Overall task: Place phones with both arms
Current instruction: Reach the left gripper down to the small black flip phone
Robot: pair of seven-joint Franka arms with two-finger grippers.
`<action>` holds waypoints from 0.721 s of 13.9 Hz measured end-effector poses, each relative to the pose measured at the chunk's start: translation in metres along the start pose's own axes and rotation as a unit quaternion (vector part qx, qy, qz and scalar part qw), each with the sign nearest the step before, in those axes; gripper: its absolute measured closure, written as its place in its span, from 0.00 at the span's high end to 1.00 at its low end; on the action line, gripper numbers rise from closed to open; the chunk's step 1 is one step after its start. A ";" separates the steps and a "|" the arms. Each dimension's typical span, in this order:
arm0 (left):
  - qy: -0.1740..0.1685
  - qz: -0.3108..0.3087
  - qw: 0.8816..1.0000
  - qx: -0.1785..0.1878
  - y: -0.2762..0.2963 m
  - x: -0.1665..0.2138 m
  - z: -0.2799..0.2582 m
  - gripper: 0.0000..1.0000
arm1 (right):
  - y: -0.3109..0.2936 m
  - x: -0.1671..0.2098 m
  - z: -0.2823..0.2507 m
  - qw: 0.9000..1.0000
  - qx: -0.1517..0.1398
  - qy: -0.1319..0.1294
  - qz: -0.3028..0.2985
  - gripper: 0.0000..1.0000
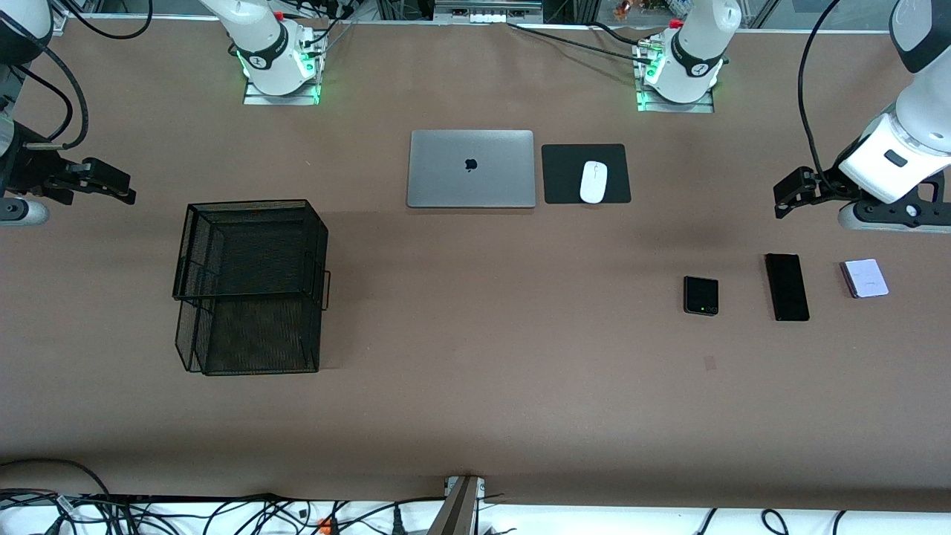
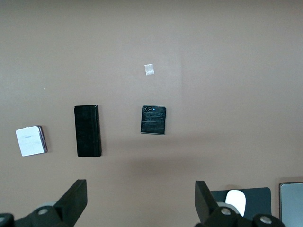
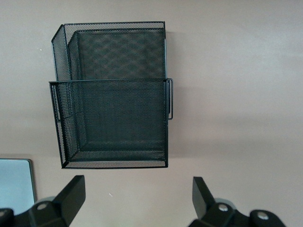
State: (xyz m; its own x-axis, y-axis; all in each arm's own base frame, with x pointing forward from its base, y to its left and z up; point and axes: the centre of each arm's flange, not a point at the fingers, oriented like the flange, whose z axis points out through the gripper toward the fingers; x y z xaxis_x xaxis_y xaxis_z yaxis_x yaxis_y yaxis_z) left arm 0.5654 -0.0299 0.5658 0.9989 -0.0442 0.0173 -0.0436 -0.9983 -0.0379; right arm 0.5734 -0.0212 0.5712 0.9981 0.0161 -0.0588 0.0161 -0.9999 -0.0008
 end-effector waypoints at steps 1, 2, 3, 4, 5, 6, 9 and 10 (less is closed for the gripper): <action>0.000 0.000 1.000 0.000 0.000 0.000 0.000 1.00 | 0.000 0.000 0.000 1.000 0.000 0.000 0.000 1.00; -0.002 0.000 1.000 0.000 0.000 0.000 -0.001 1.00 | 0.000 0.000 0.000 1.000 0.000 0.000 0.000 1.00; -0.007 0.000 1.000 0.000 0.000 -0.001 -0.003 1.00 | 0.000 0.000 0.000 1.000 0.000 0.001 0.000 1.00; -0.012 0.000 1.000 0.000 0.000 -0.001 -0.005 1.00 | 0.000 0.000 0.000 1.000 0.000 0.001 0.000 1.00; -0.015 0.000 1.000 0.000 0.000 0.000 -0.005 1.00 | 0.000 0.000 -0.001 1.000 0.000 0.001 0.000 1.00; -0.022 0.000 1.000 0.000 0.000 0.002 -0.001 1.00 | 0.000 0.000 -0.001 1.000 0.000 0.001 0.000 1.00; -0.060 -0.005 0.998 0.000 -0.004 0.006 0.020 1.00 | 0.000 0.000 -0.002 1.000 0.000 0.003 0.000 1.00; -0.063 -0.005 0.998 -0.001 -0.004 0.010 0.022 1.00 | 0.000 0.000 -0.002 1.000 0.000 0.003 0.000 1.00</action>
State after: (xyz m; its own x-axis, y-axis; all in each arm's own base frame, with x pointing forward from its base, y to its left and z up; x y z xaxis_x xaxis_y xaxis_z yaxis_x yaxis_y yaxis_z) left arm 0.5757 -0.0259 0.5439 0.9938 -0.0286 -0.1073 -0.0327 -0.9988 -0.0360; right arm 0.5737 -0.0212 0.5736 0.9985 0.0161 -0.0528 0.0161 -0.9999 -0.0005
